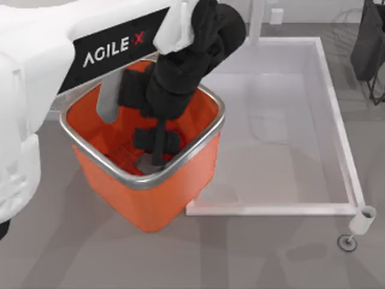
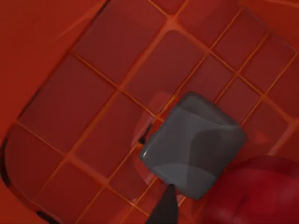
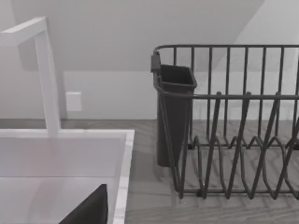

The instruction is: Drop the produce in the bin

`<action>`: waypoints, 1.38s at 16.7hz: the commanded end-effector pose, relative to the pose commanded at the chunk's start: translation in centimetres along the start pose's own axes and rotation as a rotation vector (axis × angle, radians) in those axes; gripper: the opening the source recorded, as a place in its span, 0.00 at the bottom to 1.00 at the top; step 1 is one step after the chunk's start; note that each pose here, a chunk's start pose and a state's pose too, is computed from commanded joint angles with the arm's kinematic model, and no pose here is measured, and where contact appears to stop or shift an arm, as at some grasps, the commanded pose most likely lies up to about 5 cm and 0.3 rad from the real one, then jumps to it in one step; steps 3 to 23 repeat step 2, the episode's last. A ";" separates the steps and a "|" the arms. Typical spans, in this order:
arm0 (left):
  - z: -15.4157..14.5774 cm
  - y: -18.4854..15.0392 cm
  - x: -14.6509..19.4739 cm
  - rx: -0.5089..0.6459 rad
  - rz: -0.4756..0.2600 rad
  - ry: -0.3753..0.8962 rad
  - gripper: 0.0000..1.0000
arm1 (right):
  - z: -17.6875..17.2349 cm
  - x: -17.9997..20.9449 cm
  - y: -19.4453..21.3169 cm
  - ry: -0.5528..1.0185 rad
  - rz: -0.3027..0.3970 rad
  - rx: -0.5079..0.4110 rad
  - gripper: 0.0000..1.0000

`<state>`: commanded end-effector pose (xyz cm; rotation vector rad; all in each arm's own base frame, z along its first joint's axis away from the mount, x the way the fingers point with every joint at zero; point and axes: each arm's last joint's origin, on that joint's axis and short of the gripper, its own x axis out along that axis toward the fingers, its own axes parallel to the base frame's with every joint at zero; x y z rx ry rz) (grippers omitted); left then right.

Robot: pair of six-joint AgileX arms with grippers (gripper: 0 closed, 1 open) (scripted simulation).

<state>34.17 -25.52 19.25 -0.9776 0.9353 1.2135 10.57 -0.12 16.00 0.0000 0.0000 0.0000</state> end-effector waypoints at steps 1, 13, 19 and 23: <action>0.0 0.0 0.0 0.000 0.000 0.000 1.00 | 0.0 0.0 0.0 0.000 0.000 0.000 1.00; 0.0 0.0 0.0 0.000 0.000 0.000 1.00 | 0.0 0.0 0.0 0.000 0.000 0.000 1.00; 0.0 0.0 0.0 0.000 0.000 0.000 1.00 | 0.0 0.0 0.0 0.000 0.000 0.000 1.00; 0.0 0.0 0.0 0.000 0.000 0.000 1.00 | 0.0 0.0 0.0 0.000 0.000 0.000 1.00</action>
